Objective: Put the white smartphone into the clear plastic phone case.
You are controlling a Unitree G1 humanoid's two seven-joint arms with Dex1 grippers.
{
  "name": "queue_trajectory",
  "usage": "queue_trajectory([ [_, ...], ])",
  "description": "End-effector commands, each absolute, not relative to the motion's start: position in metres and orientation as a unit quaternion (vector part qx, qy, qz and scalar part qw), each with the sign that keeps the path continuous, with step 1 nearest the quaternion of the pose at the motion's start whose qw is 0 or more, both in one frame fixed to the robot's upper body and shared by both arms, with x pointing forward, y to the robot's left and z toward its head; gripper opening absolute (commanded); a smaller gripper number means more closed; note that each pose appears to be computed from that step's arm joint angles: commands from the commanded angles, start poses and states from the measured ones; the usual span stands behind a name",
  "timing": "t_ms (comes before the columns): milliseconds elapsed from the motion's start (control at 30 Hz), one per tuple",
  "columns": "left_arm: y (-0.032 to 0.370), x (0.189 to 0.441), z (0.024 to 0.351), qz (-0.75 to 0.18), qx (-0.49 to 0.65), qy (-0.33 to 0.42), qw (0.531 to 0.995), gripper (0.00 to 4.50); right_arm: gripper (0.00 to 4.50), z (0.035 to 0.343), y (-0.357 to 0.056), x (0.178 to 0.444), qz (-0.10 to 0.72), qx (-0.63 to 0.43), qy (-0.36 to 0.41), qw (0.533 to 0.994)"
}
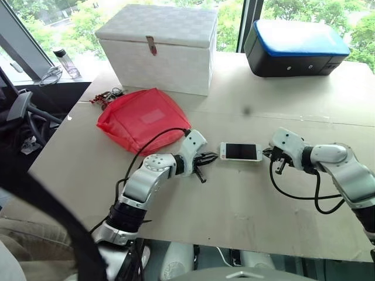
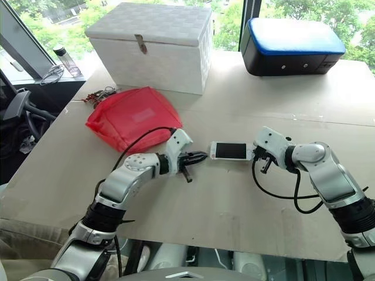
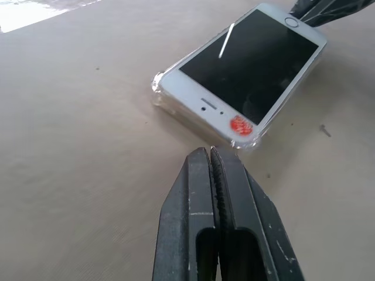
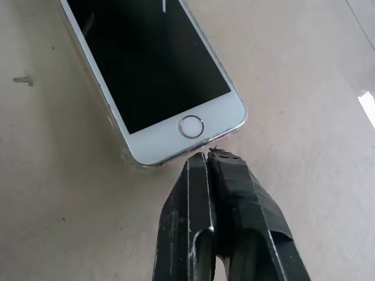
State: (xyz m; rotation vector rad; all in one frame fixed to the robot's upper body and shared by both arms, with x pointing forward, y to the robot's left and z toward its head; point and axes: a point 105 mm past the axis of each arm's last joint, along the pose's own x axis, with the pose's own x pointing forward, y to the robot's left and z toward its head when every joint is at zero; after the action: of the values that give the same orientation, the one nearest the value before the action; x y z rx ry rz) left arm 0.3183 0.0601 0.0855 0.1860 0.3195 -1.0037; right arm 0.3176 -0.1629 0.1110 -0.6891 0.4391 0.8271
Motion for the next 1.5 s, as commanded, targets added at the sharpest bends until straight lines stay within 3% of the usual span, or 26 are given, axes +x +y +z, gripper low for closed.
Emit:
queue_trajectory([
  [33,0.054,0.319,0.094,-0.489,0.095,0.134,0.857,0.05,0.0,0.119,-0.152,0.317,0.413,-0.34,0.185,0.824],
  [467,0.049,0.32,0.093,-0.489,0.099,0.129,0.857,0.05,0.0,0.108,-0.119,0.307,0.459,-0.349,0.187,0.795],
  [700,0.081,0.329,0.119,-0.462,0.078,0.091,0.879,0.05,0.0,0.124,-0.168,0.319,0.363,-0.338,0.19,0.847],
  [867,0.068,0.327,0.141,-0.511,0.053,0.063,0.856,0.05,0.0,0.139,-0.179,0.314,0.354,-0.251,0.179,0.883],
  [1200,0.029,0.347,0.091,-0.525,0.099,0.134,0.835,0.05,0.0,0.144,-0.147,0.332,0.378,-0.18,0.161,0.894],
  [1500,0.036,0.343,0.075,-0.514,0.115,0.157,0.836,0.05,0.0,0.095,-0.143,0.326,0.4,-0.187,0.275,0.854],
])
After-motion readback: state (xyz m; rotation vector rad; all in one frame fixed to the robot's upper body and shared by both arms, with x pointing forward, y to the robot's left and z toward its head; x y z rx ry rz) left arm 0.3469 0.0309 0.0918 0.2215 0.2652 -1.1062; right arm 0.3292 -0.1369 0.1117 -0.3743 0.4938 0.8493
